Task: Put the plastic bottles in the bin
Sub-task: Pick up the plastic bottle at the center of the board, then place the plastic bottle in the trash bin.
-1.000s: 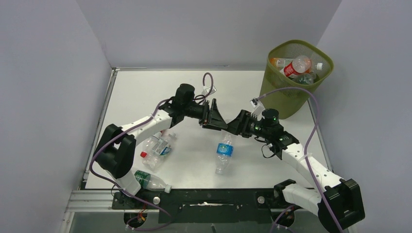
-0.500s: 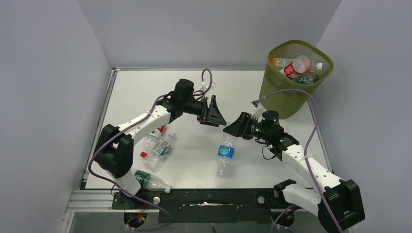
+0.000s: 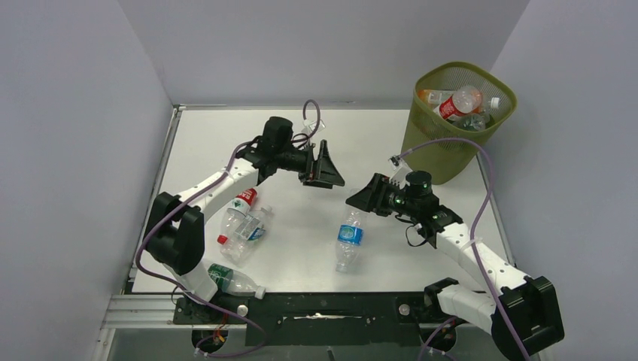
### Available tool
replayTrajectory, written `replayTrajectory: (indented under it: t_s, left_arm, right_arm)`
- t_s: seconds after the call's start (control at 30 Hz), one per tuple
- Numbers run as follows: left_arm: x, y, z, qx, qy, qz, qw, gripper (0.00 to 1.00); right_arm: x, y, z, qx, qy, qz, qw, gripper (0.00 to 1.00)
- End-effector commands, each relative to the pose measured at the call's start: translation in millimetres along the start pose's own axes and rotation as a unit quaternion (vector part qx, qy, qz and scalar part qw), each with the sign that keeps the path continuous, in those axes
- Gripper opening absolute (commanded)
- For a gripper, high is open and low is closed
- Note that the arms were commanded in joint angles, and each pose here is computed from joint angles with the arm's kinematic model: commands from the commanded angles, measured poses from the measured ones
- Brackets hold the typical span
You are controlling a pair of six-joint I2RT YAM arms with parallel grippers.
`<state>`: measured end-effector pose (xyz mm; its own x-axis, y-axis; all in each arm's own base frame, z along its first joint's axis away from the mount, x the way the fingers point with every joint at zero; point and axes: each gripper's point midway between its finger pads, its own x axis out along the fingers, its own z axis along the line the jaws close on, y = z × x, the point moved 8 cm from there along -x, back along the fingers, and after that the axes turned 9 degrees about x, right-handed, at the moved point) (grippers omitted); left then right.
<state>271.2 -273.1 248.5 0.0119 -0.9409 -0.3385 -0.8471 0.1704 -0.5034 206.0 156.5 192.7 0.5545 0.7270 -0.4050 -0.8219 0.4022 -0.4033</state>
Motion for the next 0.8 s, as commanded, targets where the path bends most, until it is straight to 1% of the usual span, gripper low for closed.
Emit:
replayTrajectory:
  t_s: [0.0,0.37,0.77]
  left_arm:
    - [-17.3,-17.3,-15.9,0.036,0.018,-0.033,0.999,0.84]
    - [-40.7,-21.7,-7.3,0.027,0.007,-0.057,0.998,0.84]
    - [-49.2,-18.5,1.4,0.017,0.001,-0.064,0.998,0.85]
  right_arm:
    - [1.8,-8.4,5.4,-0.017,-0.018,-0.014,1.000,0.48]
    - [6.3,-8.8,3.8,-0.012,-0.018,-0.010,1.000,0.48]
    - [10.2,-10.0,2.4,-0.007,-0.016,-0.008,1.000,0.48]
